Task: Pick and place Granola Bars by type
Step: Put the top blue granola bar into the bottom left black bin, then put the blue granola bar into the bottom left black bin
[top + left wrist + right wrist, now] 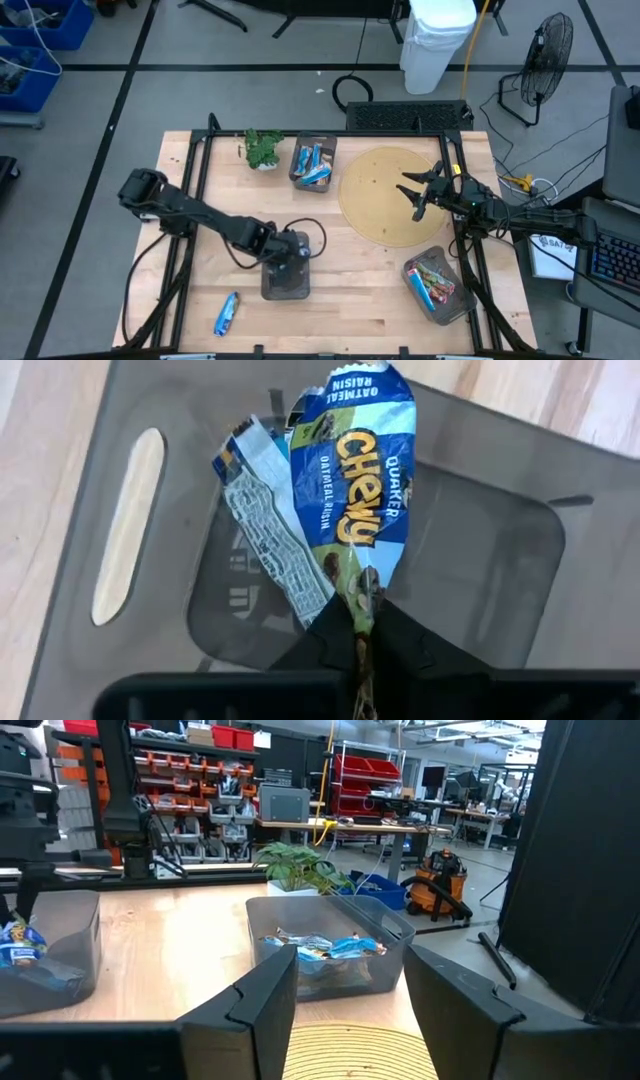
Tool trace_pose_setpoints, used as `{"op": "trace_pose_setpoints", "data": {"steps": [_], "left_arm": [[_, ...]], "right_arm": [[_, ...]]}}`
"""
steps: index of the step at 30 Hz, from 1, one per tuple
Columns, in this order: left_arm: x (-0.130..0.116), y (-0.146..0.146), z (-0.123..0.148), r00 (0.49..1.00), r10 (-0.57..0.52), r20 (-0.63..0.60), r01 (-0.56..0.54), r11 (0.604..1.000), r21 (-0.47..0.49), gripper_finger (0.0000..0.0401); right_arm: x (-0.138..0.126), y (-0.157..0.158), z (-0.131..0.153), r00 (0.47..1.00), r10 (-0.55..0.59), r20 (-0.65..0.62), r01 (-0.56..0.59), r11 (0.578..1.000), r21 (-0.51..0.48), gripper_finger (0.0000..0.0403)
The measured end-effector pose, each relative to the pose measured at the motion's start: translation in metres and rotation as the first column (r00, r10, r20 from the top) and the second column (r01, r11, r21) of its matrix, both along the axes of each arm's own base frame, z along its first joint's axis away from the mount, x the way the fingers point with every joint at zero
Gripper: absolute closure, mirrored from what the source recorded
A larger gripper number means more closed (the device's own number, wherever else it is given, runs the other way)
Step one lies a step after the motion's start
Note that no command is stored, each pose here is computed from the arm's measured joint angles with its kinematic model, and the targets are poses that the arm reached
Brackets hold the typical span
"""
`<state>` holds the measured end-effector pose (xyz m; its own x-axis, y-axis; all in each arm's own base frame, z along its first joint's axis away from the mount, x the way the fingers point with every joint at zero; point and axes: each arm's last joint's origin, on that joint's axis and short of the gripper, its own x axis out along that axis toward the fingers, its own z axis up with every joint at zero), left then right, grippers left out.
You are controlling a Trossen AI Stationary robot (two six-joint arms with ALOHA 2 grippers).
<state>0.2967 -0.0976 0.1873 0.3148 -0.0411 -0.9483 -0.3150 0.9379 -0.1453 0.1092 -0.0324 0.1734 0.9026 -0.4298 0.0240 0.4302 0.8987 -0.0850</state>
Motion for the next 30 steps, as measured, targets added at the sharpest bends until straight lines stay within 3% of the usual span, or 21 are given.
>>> {"op": "trace_pose_setpoints", "data": {"steps": [11, 14, 23, 30], "left_arm": [[0.005, 0.006, 0.000, 1.000, -0.016, 0.025, 0.016, 1.000, -0.004, 0.0269], [0.000, 0.011, 0.010, 1.000, -0.021, 0.011, 0.021, 0.999, -0.045, 0.0245], [-0.048, 0.003, 0.063, 0.955, 0.242, -0.169, -0.265, 0.955, -0.132, 0.0229], [-0.085, -0.046, 0.072, 0.891, 0.427, -0.154, -0.447, 0.884, -0.140, 0.0229]], "right_arm": [[0.000, 0.000, 0.000, 1.000, 0.001, 0.000, -0.001, 1.000, 0.000, 0.0223], [0.000, 0.000, 0.000, 1.000, 0.000, 0.000, 0.000, 1.000, 0.000, 0.0223], [0.000, 0.000, 0.000, 1.000, 0.000, -0.002, 0.000, 1.000, 0.000, 0.0224], [0.000, 0.000, 0.000, 1.000, 0.000, 0.000, 0.000, 1.000, 0.000, 0.0225]]}}
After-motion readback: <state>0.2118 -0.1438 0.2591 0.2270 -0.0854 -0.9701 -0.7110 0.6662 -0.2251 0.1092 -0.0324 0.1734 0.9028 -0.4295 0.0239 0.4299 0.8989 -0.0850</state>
